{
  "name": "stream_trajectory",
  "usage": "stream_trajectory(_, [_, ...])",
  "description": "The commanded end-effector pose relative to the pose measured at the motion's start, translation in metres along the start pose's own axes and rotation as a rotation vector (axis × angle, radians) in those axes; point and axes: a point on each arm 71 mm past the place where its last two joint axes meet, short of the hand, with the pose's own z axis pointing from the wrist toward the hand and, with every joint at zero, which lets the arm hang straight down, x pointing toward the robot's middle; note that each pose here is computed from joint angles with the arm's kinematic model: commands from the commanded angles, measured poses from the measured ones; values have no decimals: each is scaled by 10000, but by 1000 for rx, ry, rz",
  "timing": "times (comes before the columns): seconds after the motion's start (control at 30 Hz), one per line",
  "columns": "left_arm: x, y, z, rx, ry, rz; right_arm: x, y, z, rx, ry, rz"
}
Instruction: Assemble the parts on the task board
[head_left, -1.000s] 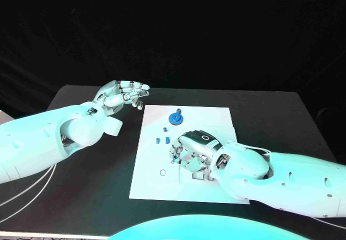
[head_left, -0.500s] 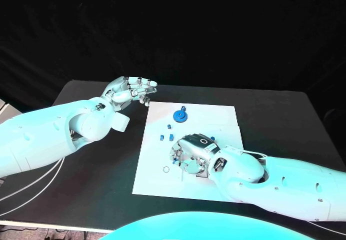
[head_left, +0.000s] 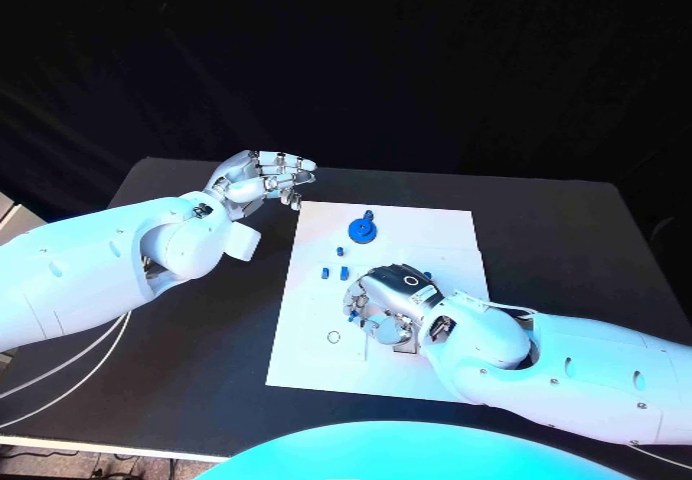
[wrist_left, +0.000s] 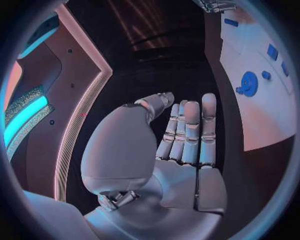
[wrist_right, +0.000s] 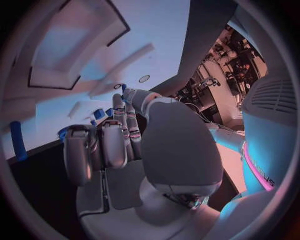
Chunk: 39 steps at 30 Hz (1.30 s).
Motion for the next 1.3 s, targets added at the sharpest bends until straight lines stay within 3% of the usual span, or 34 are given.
stream_trajectory(0.03, [9, -10, 4, 9, 8, -10, -15, 7, -4, 1, -27, -22])
stream_trajectory(1.3, [-14, 4, 3, -2, 10, -9, 20, -34, -6, 24, 22, -70])
